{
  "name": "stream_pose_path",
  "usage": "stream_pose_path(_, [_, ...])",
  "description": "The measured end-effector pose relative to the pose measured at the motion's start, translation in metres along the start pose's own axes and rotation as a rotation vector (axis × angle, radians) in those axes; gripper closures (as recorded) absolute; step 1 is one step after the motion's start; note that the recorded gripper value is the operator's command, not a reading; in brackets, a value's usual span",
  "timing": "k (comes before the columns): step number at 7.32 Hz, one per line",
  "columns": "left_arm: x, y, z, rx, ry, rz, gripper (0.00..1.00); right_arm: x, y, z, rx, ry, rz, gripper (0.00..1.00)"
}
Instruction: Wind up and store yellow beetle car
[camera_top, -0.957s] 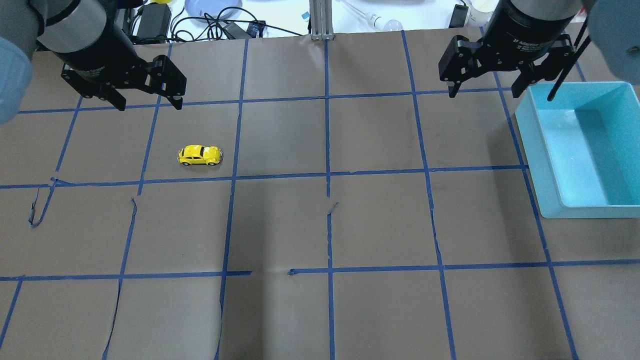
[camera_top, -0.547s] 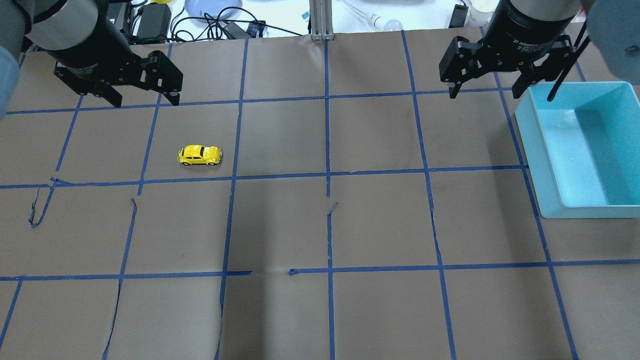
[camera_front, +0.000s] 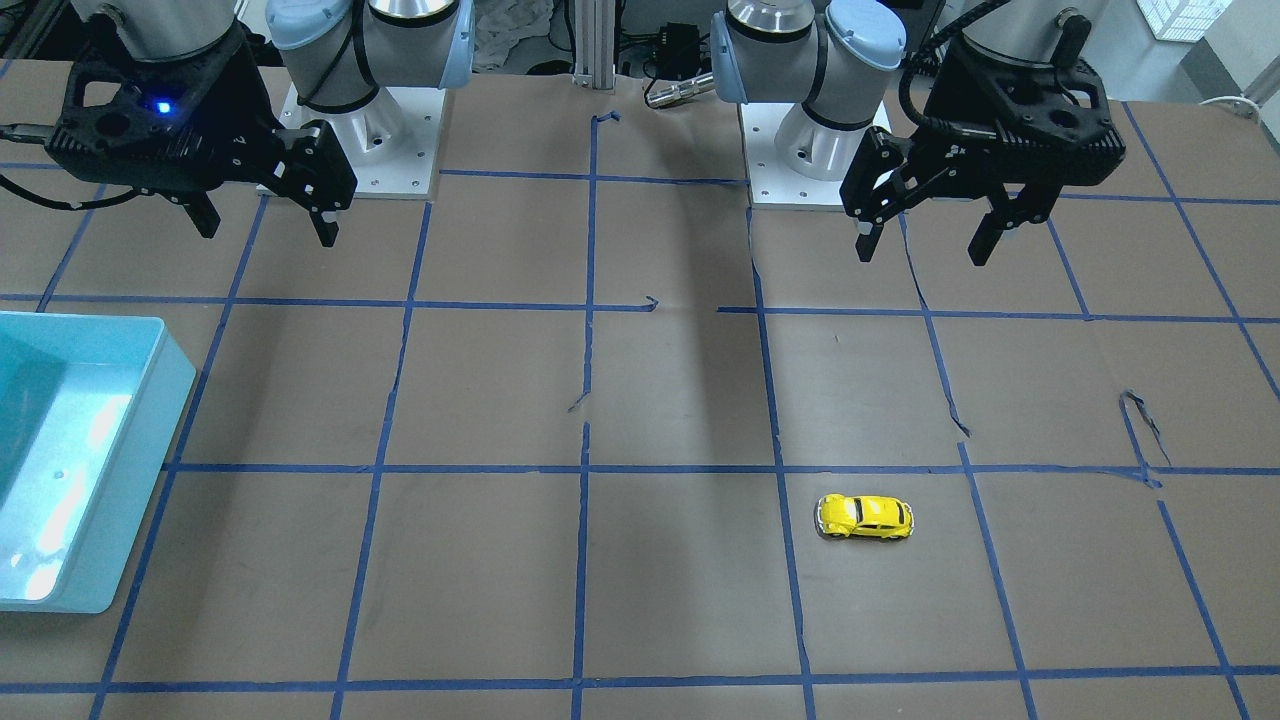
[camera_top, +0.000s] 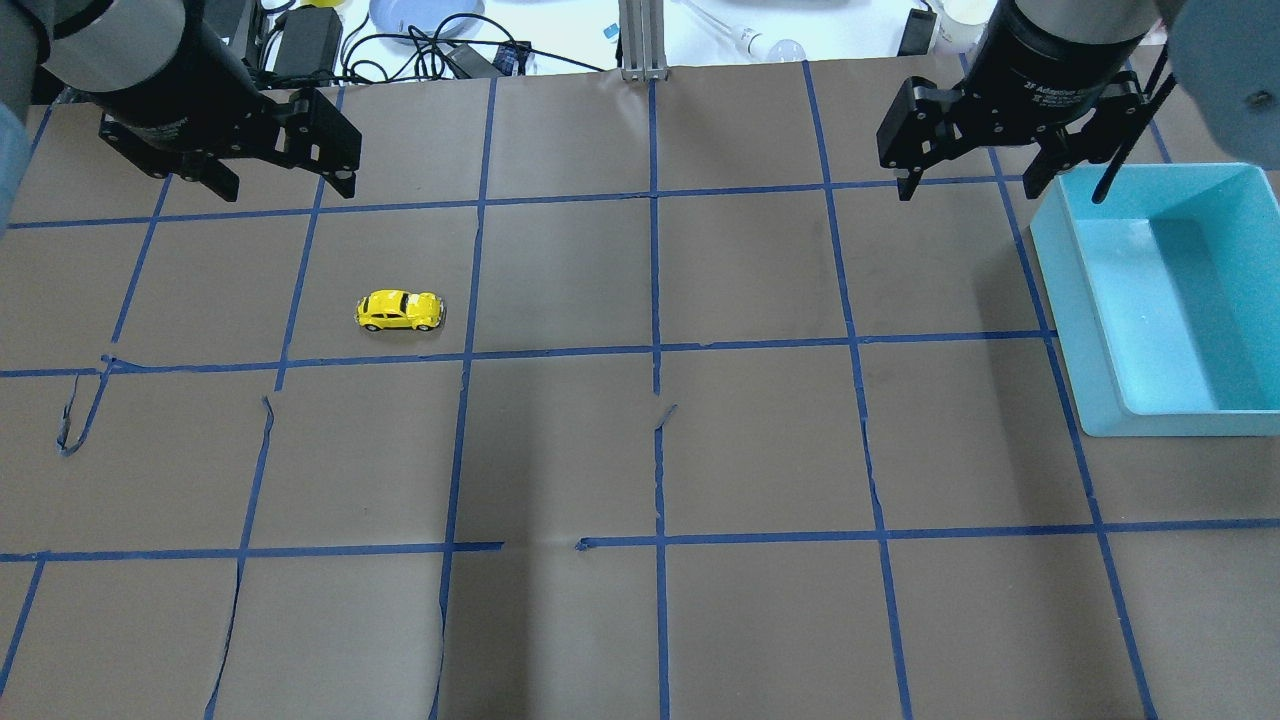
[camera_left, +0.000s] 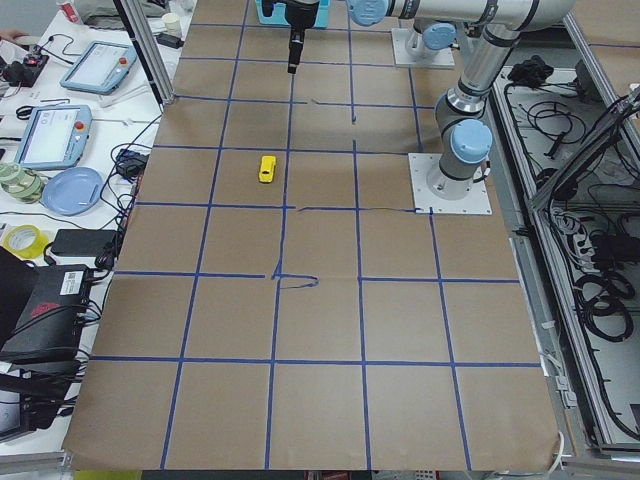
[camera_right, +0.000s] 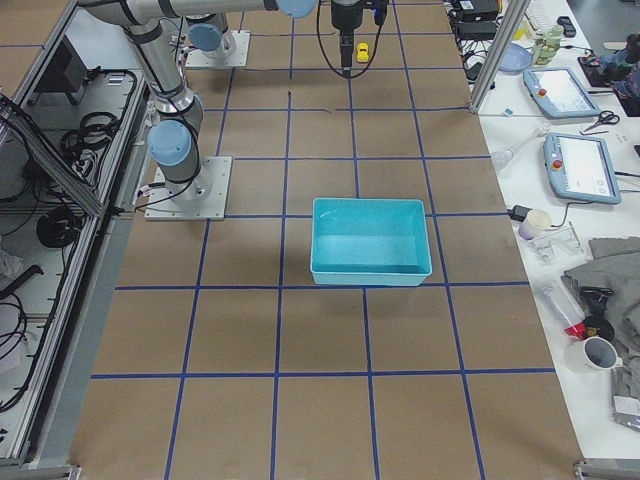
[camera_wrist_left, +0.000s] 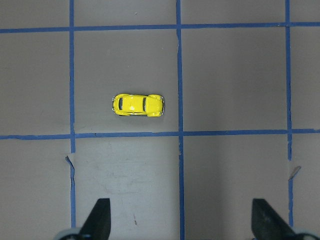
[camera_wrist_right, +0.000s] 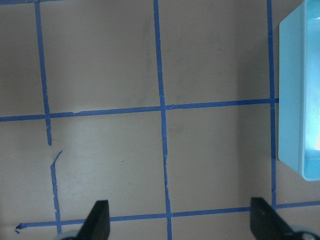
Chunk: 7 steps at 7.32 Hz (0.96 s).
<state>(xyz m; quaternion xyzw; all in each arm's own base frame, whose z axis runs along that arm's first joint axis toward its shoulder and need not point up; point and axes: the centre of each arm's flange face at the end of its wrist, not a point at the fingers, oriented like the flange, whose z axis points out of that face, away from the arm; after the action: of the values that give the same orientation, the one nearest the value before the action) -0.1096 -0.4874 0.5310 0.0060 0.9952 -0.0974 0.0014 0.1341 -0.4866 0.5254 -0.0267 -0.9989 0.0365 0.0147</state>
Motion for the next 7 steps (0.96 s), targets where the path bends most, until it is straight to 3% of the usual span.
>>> stream_pose_path(3, [-0.001, 0.002, 0.003, -0.011, -0.012, 0.006, 0.0, -0.001, -0.001, 0.004, -0.012, -0.006, -0.001, 0.0])
stream_pose_path(5, [-0.003, 0.003, 0.006, -0.068, -0.014, 0.003, 0.0, -0.001, -0.001, 0.005, -0.013, -0.007, -0.001, 0.0])
stream_pose_path(7, [-0.004, -0.013, 0.025, -0.13, -0.006, 0.029, 0.06, -0.001, -0.001, 0.004, -0.012, -0.007, 0.0, 0.0])
